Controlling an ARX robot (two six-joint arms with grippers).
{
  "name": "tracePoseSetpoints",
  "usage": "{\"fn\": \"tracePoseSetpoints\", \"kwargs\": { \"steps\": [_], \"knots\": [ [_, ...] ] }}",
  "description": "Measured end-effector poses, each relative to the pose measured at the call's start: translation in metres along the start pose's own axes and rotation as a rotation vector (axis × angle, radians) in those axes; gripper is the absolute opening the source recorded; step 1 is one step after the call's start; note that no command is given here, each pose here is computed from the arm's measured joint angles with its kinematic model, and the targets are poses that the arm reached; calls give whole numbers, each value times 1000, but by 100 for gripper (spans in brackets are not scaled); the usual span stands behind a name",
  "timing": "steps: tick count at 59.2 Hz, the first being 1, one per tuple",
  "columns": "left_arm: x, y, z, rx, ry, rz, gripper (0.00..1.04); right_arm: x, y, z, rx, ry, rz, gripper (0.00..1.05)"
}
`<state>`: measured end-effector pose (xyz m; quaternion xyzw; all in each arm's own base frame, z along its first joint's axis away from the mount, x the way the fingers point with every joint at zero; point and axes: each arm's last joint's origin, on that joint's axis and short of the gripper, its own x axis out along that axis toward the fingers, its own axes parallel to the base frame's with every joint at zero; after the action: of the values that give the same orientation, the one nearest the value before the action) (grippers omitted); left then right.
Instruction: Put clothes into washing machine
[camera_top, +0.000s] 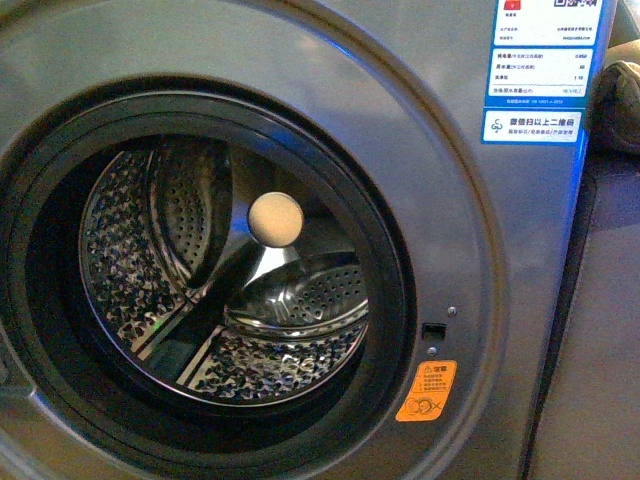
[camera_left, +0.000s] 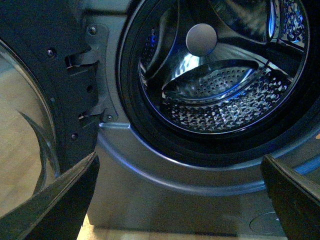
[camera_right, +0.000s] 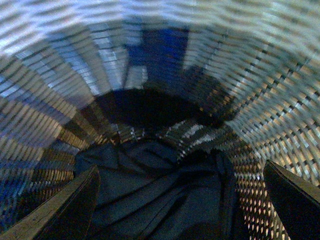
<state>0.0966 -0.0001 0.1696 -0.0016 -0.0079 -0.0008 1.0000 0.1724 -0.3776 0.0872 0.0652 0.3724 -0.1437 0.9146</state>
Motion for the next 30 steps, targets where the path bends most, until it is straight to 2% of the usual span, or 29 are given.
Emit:
{"fn": "tracePoseSetpoints", "kwargs": {
  "steps": [10,30],
  "knots": [
    [0,0,0,0,0,0,98,38,2,-45,41,120,31,97],
    [0,0,0,0,0,0,98,86,-3,-99,61,248,-27,97]
  ]
}}
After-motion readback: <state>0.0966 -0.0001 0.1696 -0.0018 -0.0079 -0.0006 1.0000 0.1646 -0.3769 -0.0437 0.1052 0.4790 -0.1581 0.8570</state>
